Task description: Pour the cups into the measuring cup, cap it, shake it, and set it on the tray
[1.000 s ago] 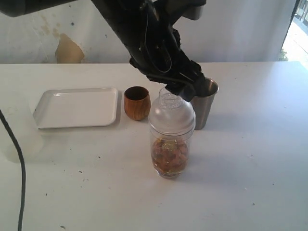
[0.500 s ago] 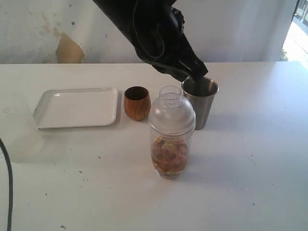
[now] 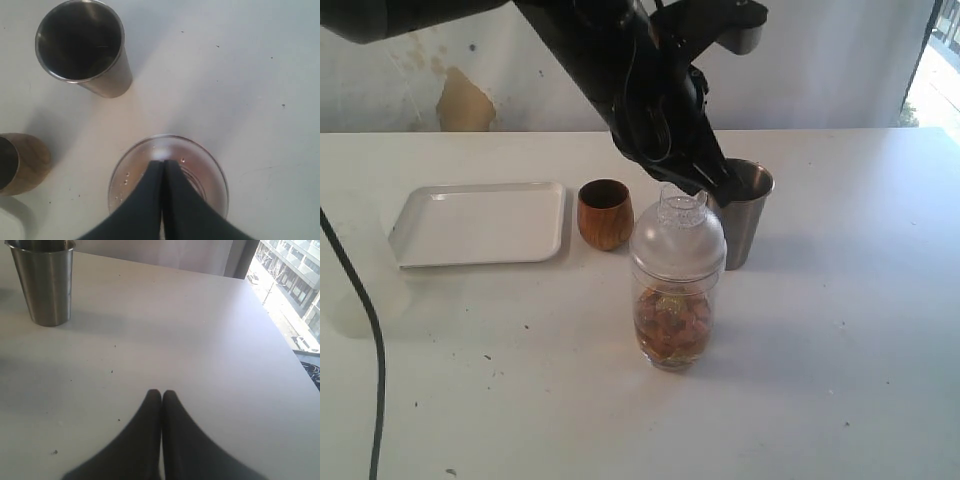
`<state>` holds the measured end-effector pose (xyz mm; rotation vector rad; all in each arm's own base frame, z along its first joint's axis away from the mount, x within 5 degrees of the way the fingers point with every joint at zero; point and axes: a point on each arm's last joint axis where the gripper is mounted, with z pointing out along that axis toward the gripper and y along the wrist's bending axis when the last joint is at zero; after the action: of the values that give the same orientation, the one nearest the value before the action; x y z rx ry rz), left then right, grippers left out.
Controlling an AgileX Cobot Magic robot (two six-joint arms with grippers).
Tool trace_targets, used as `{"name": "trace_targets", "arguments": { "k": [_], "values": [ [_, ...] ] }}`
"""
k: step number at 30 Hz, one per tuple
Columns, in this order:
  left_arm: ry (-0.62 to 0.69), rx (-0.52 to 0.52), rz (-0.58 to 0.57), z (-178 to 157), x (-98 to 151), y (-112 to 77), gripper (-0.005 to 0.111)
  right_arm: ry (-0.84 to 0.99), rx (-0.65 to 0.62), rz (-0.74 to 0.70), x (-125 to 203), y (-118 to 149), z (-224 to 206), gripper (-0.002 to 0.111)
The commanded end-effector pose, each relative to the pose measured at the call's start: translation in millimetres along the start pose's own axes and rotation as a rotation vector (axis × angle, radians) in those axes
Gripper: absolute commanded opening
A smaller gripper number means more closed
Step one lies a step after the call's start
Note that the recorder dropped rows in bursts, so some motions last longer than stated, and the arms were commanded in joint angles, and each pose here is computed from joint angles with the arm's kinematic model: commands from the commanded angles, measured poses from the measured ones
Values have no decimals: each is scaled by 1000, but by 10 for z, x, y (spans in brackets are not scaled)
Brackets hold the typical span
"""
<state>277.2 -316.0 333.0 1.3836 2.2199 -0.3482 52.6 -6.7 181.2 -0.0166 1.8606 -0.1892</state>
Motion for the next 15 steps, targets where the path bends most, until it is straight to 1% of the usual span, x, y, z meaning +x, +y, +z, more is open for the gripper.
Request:
{"name": "trace_targets", "arguments": {
  "k": [1, 15],
  "values": [
    [-11, -2, 14, -29, -17, -10, 0, -4, 3, -8, 11, 0, 2, 0],
    [33, 6, 25, -38, 23, -18, 0, -4, 3, -8, 12, 0, 2, 0]
  ]
}}
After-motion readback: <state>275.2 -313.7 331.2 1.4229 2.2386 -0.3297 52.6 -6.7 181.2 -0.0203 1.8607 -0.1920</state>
